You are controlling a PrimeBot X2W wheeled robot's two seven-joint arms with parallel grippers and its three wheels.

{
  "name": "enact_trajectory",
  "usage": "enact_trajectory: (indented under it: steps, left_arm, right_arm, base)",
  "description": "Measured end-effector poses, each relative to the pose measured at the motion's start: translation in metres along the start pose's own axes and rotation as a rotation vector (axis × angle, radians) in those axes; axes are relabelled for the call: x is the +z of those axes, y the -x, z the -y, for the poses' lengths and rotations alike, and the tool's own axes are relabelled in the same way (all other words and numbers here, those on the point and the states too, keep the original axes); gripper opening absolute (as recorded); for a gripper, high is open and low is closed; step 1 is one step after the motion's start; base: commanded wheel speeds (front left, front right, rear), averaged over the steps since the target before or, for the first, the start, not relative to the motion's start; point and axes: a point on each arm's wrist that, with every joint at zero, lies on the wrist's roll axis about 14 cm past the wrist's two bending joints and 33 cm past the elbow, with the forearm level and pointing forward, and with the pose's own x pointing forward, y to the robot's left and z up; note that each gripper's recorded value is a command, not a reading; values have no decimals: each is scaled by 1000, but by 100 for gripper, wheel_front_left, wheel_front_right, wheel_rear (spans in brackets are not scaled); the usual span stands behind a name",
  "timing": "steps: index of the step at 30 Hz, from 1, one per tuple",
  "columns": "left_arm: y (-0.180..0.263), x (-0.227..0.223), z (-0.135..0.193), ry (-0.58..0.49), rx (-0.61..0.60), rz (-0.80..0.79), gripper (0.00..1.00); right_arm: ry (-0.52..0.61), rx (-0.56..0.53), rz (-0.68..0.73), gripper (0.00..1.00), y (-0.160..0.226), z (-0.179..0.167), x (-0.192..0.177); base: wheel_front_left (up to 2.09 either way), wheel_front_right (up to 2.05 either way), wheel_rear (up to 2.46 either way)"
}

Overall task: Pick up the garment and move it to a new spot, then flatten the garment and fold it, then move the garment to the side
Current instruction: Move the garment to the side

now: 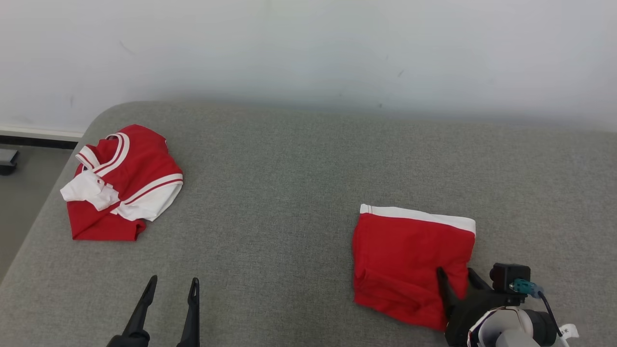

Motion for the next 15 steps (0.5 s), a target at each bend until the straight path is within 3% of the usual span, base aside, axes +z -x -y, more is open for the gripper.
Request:
enact_trajectory:
  steps: [3, 4, 5, 6, 7, 15]
  left_arm:
    - [0, -2, -2, -2, 4, -6, 100]
    - [-1, -2, -1, -2, 3, -7, 100]
    - [-1, -2, -1, -1, 1, -7, 100]
    - [-1, -2, 0, -1, 0, -8, 100]
    - [-2, -3, 0, -1, -1, -8, 100]
    - [-10, -3, 3, 7, -13, -7, 100]
  right_arm:
    - [1, 20, -28, 100, -5, -10, -6]
    - [0, 24, -42, 91, -5, -11, -10]
    - [-4, 27, -48, 59, -6, -13, -11]
    - [-7, 30, -50, 18, -6, -14, -11]
    - [-8, 33, -51, 0, -7, -15, -12]
    - [39, 38, -34, 0, -14, -7, 4]
  base:
    - [0, 0, 0]
    - [0, 0, 0]
    - [0, 0, 0]
    - [0, 0, 0]
    - [0, 0, 0]
    - [0, 0, 0]
